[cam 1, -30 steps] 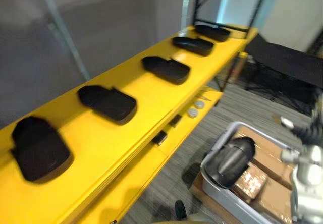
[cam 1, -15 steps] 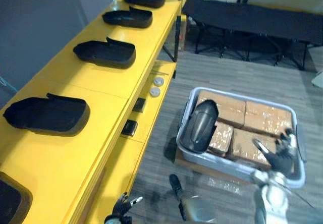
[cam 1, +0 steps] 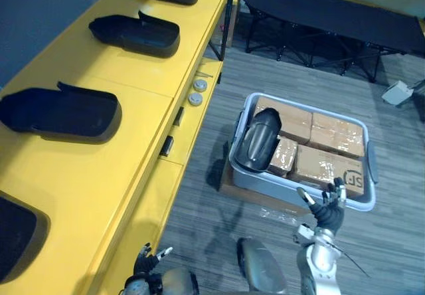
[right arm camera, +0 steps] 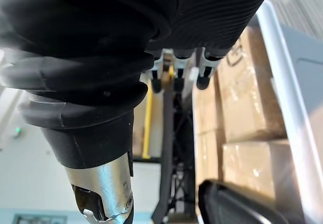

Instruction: Walk over and take plastic housings, then place them on the shelf

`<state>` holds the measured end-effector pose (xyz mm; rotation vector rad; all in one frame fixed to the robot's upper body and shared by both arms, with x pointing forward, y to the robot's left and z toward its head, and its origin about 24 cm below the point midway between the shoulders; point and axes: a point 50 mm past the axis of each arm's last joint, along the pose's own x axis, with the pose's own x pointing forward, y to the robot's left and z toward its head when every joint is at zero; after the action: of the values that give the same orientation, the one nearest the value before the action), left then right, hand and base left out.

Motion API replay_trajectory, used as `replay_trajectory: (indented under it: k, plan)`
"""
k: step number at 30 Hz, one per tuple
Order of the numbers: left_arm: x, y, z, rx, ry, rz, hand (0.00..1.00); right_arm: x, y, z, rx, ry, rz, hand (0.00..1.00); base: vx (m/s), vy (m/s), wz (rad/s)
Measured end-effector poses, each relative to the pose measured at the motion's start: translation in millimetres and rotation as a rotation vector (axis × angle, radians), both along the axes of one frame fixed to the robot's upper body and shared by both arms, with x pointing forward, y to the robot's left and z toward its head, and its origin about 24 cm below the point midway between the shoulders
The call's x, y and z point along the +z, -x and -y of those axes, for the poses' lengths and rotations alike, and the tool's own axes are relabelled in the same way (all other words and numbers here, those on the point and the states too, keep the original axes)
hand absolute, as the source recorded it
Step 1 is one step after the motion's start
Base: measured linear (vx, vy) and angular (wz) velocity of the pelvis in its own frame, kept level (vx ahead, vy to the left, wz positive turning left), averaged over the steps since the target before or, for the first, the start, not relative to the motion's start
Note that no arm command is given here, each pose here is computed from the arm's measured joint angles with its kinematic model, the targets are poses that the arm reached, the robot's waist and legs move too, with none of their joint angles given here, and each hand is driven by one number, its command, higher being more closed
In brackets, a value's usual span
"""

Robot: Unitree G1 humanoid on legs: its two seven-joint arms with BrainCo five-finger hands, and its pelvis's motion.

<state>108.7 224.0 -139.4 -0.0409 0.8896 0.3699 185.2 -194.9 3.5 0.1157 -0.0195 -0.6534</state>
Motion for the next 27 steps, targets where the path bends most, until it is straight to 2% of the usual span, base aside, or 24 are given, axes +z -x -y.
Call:
replay_trajectory:
  k: [5, 8, 13, 16, 21, 24, 27]
  plan:
    - [-4, 7, 5, 0.046, 0.038, -0.009, 0.0, -2, -1, 8, 0.045, 0.051, -0.051, 0.0, 0.04, -0.182, -0.34]
    - [-3, 2, 20, 0.09, 0.084, 0.032, 0.0, -5, 10, 32, 0.025, 0.117, -0.101, 0.0, 0.06, -0.185, 0.0]
    - [3, -11, 33, 0.037, 0.107, 0.087, 0.0, -3, 26, 61, -0.054, 0.158, -0.133, 0.0, 0.01, -0.065, 0.38]
    - [5, -15, 42, -0.011, 0.115, 0.101, 0.0, -3, 9, 69, -0.047, 0.154, -0.128, 0.0, -0.03, 0.093, 0.26]
    - [17, -29, 35, -0.085, 0.046, 0.177, 0.0, -5, -42, 70, -0.07, 0.014, -0.121, 0.0, -0.09, 0.153, 0.12]
    - [25, -46, 35, -0.093, 0.052, 0.233, 0.0, 24, -85, 83, -0.074, 0.011, -0.068, 0.0, -0.13, 0.11, 0.15]
    - [28, -54, 40, -0.093, 0.085, 0.257, 0.0, 47, -112, 98, -0.118, 0.028, -0.073, 0.0, -0.08, 0.139, 0.16]
